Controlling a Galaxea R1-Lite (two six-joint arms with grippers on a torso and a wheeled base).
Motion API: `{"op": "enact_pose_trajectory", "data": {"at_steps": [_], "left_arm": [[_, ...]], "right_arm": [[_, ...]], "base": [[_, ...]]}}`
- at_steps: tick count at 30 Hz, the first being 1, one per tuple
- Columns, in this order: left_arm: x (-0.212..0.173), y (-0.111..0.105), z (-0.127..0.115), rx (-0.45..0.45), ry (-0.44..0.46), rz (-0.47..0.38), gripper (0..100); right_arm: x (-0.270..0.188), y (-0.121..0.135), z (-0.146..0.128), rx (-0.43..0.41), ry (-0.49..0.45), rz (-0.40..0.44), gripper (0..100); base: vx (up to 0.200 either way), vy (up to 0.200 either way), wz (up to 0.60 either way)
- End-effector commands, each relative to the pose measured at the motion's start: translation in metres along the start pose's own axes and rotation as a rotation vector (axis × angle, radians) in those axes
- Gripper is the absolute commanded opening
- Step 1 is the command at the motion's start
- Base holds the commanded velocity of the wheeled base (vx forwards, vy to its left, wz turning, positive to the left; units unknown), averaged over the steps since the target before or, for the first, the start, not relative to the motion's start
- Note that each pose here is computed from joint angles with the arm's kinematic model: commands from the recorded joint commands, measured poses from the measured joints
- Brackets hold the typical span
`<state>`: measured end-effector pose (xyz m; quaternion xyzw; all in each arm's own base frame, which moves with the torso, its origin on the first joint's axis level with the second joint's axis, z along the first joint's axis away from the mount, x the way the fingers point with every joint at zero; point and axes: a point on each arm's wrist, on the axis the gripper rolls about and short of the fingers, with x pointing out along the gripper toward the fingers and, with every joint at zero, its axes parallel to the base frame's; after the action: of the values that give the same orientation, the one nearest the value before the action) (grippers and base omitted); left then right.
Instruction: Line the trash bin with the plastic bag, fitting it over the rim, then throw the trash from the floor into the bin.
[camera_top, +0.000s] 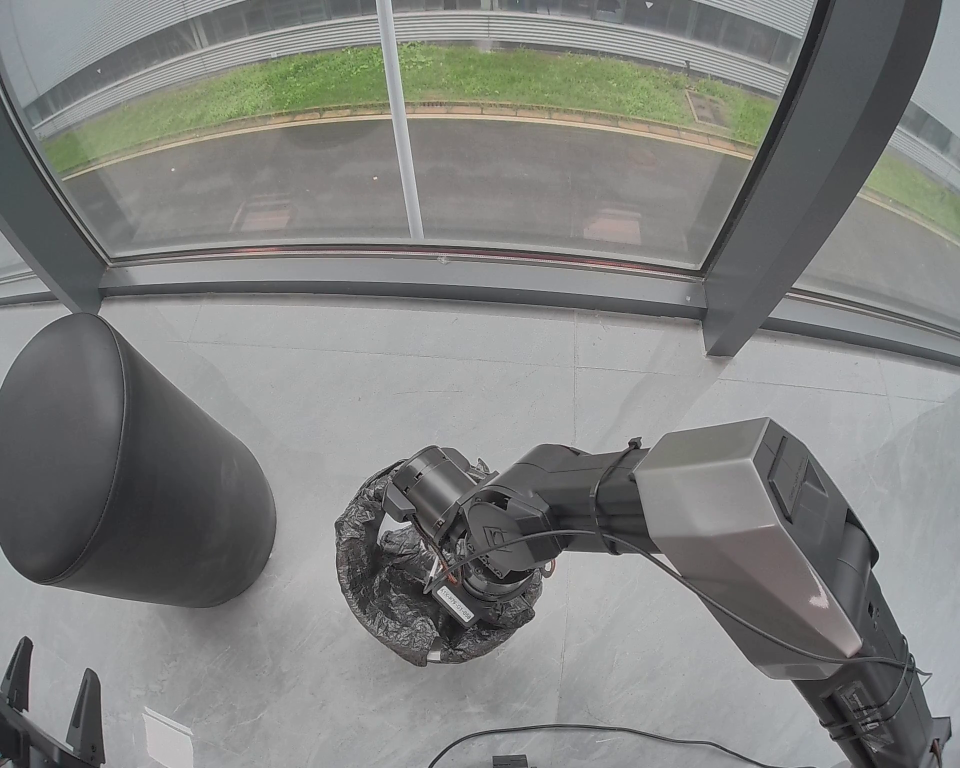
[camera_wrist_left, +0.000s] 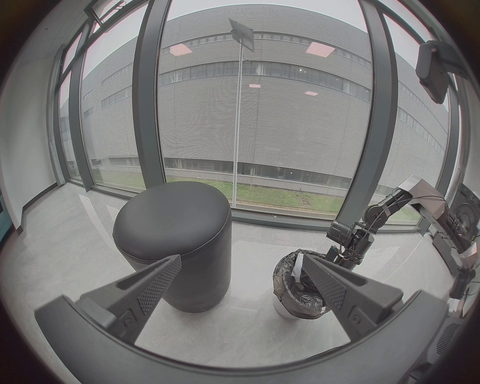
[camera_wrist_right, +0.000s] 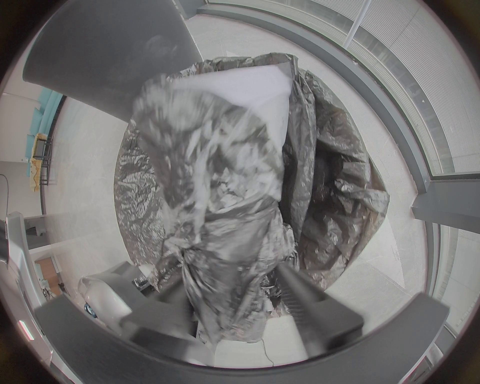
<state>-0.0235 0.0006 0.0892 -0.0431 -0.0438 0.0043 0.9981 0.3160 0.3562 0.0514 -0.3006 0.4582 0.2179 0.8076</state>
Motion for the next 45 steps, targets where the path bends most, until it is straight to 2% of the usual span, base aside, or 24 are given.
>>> {"op": "enact_pose_trajectory", "data": {"at_steps": [1, 9, 15, 19, 32, 35, 40, 45], "left_arm": [[0.0, 0.0, -0.005, -0.019, 0.003, 0.0, 100], [0.0, 0.0, -0.005, -0.06, 0.001, 0.002, 100], [0.0, 0.001, -0.005, -0.065, -0.001, 0.004, 100], [0.0, 0.001, -0.005, -0.067, -0.001, 0.004, 100], [0.0, 0.001, -0.005, -0.071, -0.002, 0.006, 100], [0.0, 0.001, -0.005, -0.073, -0.002, 0.006, 100], [0.0, 0.001, -0.005, -0.079, -0.003, 0.009, 100], [0.0, 0.001, -0.005, -0.083, -0.004, 0.016, 100]], "right_arm": [[0.004, 0.002, 0.002, 0.005, -0.021, 0.0, 100], [0.001, 0.002, 0.009, 0.022, -0.084, 0.001, 100], [-0.005, 0.014, 0.019, 0.009, -0.194, 0.013, 100], [-0.014, 0.02, 0.021, -0.024, -0.21, 0.02, 100], [-0.027, 0.034, 0.022, -0.034, -0.233, 0.039, 100], [-0.029, 0.046, 0.02, -0.027, -0.234, 0.056, 100], [-0.025, 0.049, 0.02, -0.005, -0.24, 0.081, 100], [-0.01, 0.048, 0.027, 0.042, -0.31, 0.154, 100]], "base": [[0.0, 0.0, 0.0], [0.0, 0.0, 0.0], [0.0, 0.0, 0.0], [0.0, 0.0, 0.0], [0.0, 0.0, 0.0], [0.0, 0.0, 0.0], [0.0, 0.0, 0.0], [0.0, 0.0, 0.0]]}}
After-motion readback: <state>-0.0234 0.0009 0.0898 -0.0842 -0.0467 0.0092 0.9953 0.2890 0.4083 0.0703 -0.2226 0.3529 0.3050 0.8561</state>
